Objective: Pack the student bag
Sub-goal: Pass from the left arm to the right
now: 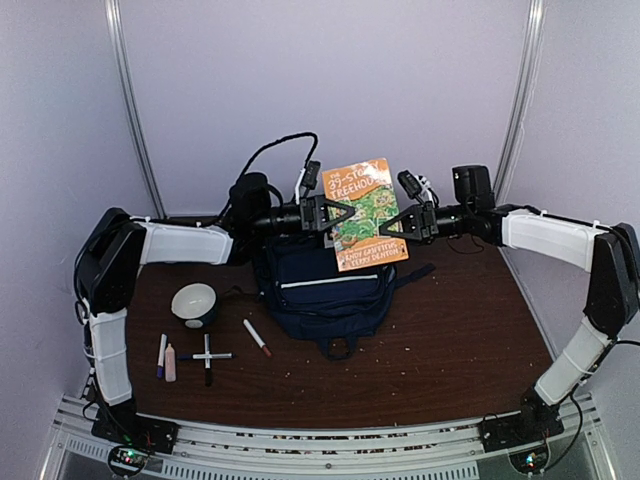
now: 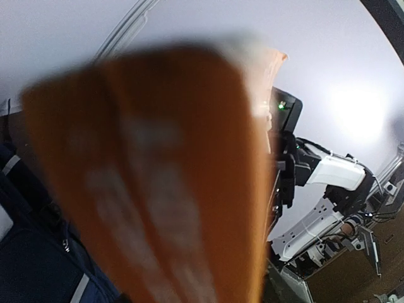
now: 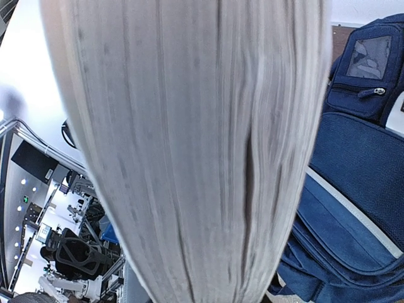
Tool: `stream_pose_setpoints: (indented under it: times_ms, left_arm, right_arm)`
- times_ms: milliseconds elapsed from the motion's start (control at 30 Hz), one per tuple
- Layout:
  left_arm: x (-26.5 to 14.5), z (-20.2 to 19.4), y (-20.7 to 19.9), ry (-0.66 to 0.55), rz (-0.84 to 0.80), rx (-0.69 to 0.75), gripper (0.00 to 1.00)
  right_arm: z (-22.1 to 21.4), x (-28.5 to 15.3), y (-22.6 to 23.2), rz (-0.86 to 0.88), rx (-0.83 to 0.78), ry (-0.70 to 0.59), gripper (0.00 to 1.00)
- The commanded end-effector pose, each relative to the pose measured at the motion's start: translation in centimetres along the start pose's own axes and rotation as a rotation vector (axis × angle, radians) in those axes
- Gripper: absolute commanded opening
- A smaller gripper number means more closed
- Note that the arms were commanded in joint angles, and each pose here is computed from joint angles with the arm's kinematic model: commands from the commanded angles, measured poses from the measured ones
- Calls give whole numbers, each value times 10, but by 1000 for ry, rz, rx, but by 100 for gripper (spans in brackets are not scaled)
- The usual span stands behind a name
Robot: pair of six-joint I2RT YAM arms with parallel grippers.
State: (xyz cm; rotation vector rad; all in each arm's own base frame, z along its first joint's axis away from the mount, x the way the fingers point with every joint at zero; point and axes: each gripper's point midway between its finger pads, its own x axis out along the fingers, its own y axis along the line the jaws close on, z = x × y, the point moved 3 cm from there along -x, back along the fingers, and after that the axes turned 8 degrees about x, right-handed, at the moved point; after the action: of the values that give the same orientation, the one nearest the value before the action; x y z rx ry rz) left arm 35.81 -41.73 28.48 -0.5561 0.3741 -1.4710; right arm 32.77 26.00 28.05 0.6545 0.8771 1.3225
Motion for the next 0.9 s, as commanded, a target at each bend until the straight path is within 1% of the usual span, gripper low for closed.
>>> stream_pose_setpoints:
  times_ms: [0, 133, 267, 333, 467, 600, 667, 733, 867]
  left_arm:
    - [-19, -14, 13, 87, 125, 71, 50]
    - [-43, -50, 28, 274, 295, 144, 51]
    - [-69, -70, 30, 467, 458, 300, 51]
    - [-77, -79, 24, 555, 497, 384, 51]
    - [-79, -112, 4, 770, 466, 592, 52]
    - [-71, -139, -4, 962, 438, 765, 50]
    - [-66, -146, -6, 1017, 423, 823, 46]
    - [-61, -155, -9, 1064, 377, 850, 43]
    - [-57, -171, -7, 1166, 360, 915, 42]
  right_arm:
    - [19, -22, 7, -13, -61, -89, 0]
    - [13, -43, -14, -129, -74, -114, 0]
    - [-3, -57, -31, -238, -127, -85, 0]
    - [-5, -63, -37, -281, -135, -100, 0]
    - [2, -81, -45, -328, -119, -146, 0]
    - [1, -89, -49, -304, -107, -158, 0]
    - [-1, -90, -49, -293, -108, -161, 0]
    - [-2, -90, -49, -282, -107, -160, 0]
    - [-2, -90, -46, -256, -107, -152, 0]
